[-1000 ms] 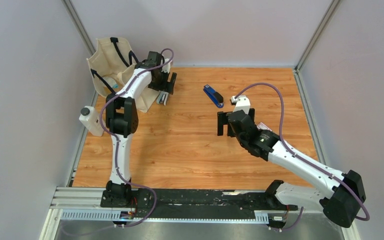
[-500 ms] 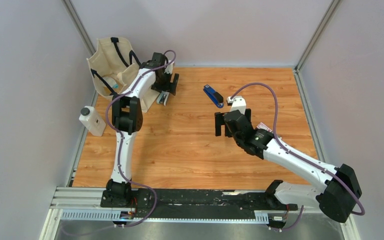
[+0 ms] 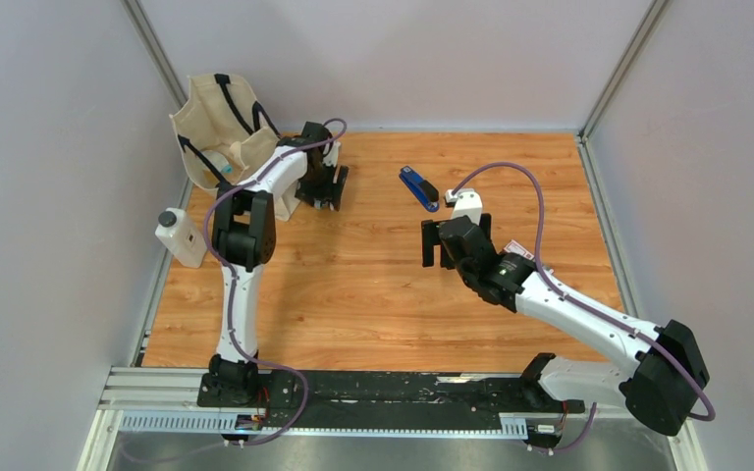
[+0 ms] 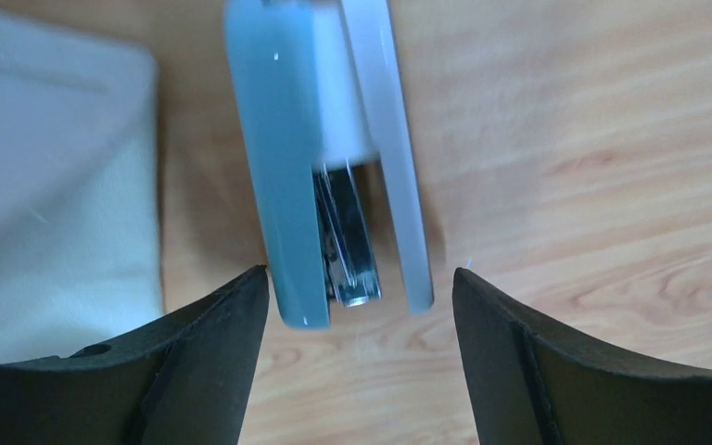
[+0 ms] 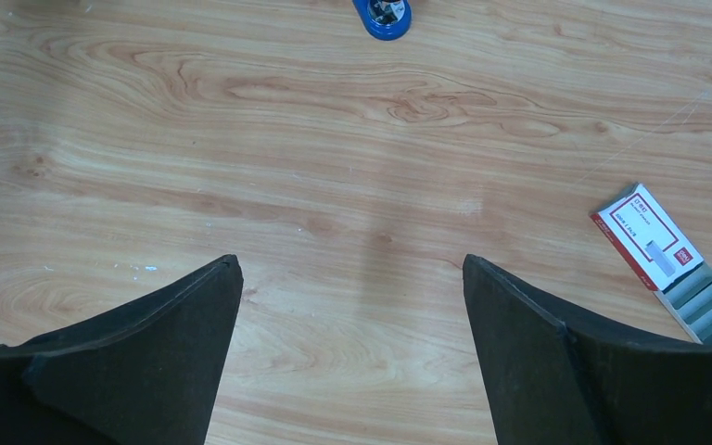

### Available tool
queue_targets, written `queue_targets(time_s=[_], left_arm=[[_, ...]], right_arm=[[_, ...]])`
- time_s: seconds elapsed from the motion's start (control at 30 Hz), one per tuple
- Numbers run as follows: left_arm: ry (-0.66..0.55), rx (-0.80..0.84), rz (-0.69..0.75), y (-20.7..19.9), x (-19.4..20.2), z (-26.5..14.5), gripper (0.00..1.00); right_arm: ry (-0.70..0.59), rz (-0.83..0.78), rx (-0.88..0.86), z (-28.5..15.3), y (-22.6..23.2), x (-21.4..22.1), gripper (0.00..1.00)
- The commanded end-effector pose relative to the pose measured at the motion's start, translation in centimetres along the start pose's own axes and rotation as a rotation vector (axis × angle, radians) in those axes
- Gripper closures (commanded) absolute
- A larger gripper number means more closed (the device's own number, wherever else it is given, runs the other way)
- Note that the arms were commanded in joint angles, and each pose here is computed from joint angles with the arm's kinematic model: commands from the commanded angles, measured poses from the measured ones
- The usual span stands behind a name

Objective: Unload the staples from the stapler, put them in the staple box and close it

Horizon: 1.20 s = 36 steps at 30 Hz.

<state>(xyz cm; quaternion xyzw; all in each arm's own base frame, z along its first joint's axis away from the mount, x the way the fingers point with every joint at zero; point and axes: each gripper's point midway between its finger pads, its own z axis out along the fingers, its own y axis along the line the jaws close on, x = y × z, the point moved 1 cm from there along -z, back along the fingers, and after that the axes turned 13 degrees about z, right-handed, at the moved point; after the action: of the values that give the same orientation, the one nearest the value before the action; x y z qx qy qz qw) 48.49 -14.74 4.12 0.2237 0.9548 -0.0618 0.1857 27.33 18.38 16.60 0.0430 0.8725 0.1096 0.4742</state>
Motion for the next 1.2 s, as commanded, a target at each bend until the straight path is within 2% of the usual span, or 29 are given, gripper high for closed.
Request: queue_targets(time_s=[0.0, 0.13, 0.2, 0.27, 0.4, 0.47, 0.6, 0.93, 1.17], left_arm=[[-0.013, -0.099, 0.067, -0.4, 1.6, -1.7, 0.20], [-0.013, -0.124, 0.125, -1.4, 3.1, -2.5, 0.33], [-0.034, -0.144, 0.160, -1.8, 3.3, -3.1, 0.34], [-0.056, -0.175, 0.178, -1.7, 3.0, -3.6, 0.32], [-0.100, -0.264, 0.161, -0.2, 0.3, -5.8, 0.14], [-0.146, -0.274, 0.143, -0.2, -1.2, -7.2, 0.09], [-0.221, -0.254, 0.153, -0.5, -3.5, -7.7, 0.09], [-0.129, -0.282, 0.113, 0.8, -6.8, -3.1, 0.09], [-0.123, -0.264, -0.002, 1.3, -6.6, -1.7, 0.08]], right_arm=[[-0.044, 0.049, -0.035, -0.2, 0.9, -1.0, 0.08], [-0.035, 0.059, -0.049, -0.3, 1.0, -0.8, 0.12], [-0.031, 0.060, -0.055, -0.4, 1.0, -0.6, 0.13], [-0.027, 0.065, -0.065, -0.5, 1.1, -0.5, 0.13], [-0.026, 0.069, -0.069, -0.8, 1.0, -0.5, 0.11], [-0.030, 0.069, -0.073, -1.1, 0.9, -0.7, 0.10], [-0.041, 0.061, -0.069, -1.1, 0.7, -0.8, 0.08], [-0.058, 0.041, -0.063, -0.6, 0.8, -0.8, 0.09], [-0.062, 0.025, -0.058, -0.3, 0.6, -0.7, 0.09]])
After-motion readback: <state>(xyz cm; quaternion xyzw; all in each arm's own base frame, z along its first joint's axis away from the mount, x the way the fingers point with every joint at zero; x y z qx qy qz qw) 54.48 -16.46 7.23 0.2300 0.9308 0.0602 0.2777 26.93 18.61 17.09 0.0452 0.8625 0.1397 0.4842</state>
